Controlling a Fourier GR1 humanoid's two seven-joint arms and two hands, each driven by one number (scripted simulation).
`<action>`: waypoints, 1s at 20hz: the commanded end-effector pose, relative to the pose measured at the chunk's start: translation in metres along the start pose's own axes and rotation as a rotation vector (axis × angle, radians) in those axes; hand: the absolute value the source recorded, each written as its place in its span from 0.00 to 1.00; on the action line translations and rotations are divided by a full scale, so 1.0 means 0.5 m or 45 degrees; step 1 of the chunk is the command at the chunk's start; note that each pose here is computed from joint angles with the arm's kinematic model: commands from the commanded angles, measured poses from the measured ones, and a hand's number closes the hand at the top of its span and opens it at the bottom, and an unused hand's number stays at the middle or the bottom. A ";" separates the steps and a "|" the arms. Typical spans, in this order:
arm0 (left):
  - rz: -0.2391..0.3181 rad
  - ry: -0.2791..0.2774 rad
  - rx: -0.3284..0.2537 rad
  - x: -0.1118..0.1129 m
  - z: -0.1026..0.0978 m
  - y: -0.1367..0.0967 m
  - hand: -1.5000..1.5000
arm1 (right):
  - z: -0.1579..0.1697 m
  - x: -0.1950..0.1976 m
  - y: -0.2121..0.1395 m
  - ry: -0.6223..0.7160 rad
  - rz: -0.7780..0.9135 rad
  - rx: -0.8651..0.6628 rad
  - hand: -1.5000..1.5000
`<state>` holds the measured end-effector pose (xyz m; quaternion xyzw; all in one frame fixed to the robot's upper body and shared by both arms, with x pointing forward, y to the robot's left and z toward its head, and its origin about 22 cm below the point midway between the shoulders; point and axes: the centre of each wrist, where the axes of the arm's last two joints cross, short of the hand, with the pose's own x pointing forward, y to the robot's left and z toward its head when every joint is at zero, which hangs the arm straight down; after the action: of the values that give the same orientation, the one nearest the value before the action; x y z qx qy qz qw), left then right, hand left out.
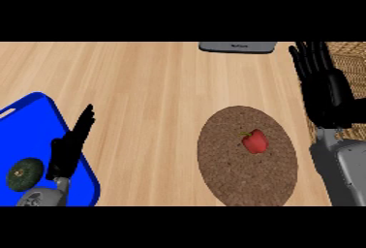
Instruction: Pick the bell pepper from the placemat and place it in the basket
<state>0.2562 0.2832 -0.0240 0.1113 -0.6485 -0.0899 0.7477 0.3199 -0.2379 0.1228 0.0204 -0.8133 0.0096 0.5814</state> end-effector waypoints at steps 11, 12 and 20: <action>0.023 -0.392 -0.274 0.159 -0.043 -0.033 0.50 | 0.121 -0.075 0.126 -0.365 0.027 1.358 0.00; -0.001 -0.401 -0.246 0.169 -0.047 -0.020 0.50 | 0.142 -0.095 0.136 -0.420 0.106 1.338 0.00; 0.012 -0.363 -0.211 0.146 -0.020 0.022 0.50 | 0.162 -0.041 0.068 -0.601 0.809 0.883 0.00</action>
<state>0.2825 0.2730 0.0477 0.0297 -0.7395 -0.1598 0.6533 0.2580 -0.1954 0.0594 0.0779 -0.8218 0.4459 0.3461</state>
